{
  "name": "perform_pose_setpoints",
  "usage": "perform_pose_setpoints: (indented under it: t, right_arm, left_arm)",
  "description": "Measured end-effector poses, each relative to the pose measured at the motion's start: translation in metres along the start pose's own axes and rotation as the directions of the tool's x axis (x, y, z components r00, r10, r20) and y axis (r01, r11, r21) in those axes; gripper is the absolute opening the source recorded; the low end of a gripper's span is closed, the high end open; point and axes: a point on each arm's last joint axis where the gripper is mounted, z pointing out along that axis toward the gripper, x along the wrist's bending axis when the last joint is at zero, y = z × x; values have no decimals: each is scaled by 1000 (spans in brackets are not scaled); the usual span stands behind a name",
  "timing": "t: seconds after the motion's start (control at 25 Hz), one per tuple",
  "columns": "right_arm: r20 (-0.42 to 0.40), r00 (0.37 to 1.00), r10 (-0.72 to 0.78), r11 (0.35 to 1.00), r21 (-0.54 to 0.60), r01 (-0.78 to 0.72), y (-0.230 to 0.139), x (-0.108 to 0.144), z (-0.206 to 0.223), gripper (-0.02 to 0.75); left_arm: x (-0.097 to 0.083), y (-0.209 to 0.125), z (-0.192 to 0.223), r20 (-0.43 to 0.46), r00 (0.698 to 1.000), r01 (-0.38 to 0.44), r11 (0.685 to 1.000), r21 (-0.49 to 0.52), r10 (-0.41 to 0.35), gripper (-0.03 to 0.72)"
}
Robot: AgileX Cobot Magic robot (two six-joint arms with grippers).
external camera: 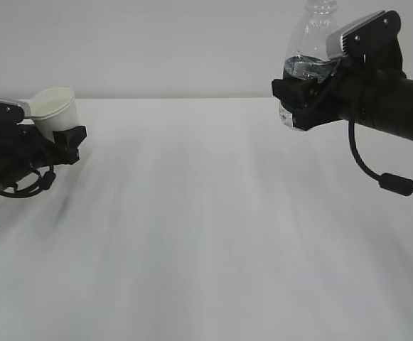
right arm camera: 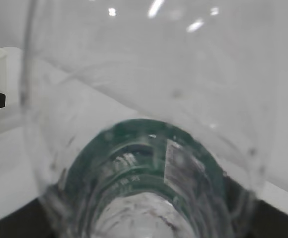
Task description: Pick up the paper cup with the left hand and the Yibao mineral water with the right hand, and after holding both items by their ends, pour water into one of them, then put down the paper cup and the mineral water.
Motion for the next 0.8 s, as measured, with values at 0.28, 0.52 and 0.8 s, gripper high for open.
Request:
perform_pose_setpoints:
  t: [0.28,0.52,0.8]
  right_arm:
    - [2,1000,0,1000,6,0,-1,0,0,435]
    - [3,1000,0,1000,10,0,-1,0,0,435]
    - [4,1000,0,1000,13,0,-1,0,0,435]
  left_arm:
    - [5,-13,0,-52,999,11,1000,19,-10,428]
    - [10,-23,0,-100,995,12,999,37,-8,428]
    - [11,-37,-1,-104,995,12,999,38,-8,428]
